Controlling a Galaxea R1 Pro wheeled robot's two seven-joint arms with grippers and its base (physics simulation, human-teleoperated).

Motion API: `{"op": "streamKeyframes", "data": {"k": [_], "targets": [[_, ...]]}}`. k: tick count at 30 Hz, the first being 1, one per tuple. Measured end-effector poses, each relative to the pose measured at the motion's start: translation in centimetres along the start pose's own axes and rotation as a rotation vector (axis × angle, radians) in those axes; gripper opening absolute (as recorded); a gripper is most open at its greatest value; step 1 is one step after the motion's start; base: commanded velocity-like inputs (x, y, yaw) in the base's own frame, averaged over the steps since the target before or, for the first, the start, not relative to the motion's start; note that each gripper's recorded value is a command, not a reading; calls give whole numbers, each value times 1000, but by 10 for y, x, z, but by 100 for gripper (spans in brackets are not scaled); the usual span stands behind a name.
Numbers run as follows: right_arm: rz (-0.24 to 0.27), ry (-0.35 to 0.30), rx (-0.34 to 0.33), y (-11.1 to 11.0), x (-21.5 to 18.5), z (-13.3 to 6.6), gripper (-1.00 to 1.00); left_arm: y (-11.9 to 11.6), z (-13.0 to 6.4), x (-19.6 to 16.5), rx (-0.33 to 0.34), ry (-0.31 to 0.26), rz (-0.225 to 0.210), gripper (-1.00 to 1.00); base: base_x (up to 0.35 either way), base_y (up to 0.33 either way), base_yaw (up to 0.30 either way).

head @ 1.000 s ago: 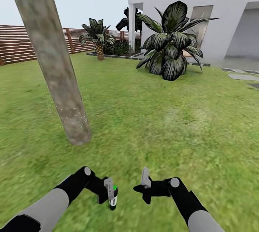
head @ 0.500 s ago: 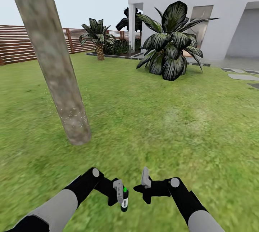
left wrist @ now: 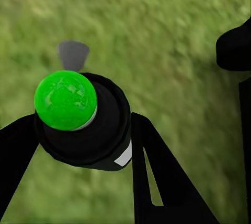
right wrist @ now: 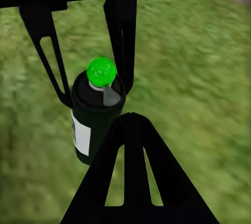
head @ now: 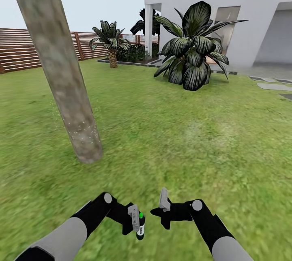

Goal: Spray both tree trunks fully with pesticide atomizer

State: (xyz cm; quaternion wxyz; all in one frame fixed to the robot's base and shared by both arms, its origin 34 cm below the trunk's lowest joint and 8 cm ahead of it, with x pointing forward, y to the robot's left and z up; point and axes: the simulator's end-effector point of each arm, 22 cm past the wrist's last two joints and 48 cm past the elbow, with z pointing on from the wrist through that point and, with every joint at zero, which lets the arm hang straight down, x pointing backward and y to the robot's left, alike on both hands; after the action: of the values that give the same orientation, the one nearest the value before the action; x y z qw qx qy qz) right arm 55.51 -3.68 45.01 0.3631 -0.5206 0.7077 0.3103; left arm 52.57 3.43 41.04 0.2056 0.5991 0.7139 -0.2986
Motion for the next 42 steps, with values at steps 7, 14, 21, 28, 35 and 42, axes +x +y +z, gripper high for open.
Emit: {"op": "streamKeyframes", "data": {"k": [7, 14, 21, 28, 35, 42], "targets": [[0, 0, 0, 0, 0, 0, -100, 1, 1, -1, -4, -3, 0, -100, 0, 0, 0], [0, 0, 0, 0, 0, 0, -100, 4, 6, -17, -25, -26, 9, -100, 0, 0, 0], [0, 0, 0, 0, 0, 0, -100, 12, 8, -18, -66, -31, 4, -100, 0, 0, 0], [0, 0, 0, 0, 0, 0, -100, 6, 14, -27, -51, -41, 11, -100, 0, 0, 0], [0, 0, 0, 0, 0, 0, -100, 4, 16, -30, -46, -43, 13, -100, 0, 0, 0], [0, 0, 0, 0, 0, 0, -100, 4, 16, -29, -46, -42, 12, -100, 0, 0, 0]]}}
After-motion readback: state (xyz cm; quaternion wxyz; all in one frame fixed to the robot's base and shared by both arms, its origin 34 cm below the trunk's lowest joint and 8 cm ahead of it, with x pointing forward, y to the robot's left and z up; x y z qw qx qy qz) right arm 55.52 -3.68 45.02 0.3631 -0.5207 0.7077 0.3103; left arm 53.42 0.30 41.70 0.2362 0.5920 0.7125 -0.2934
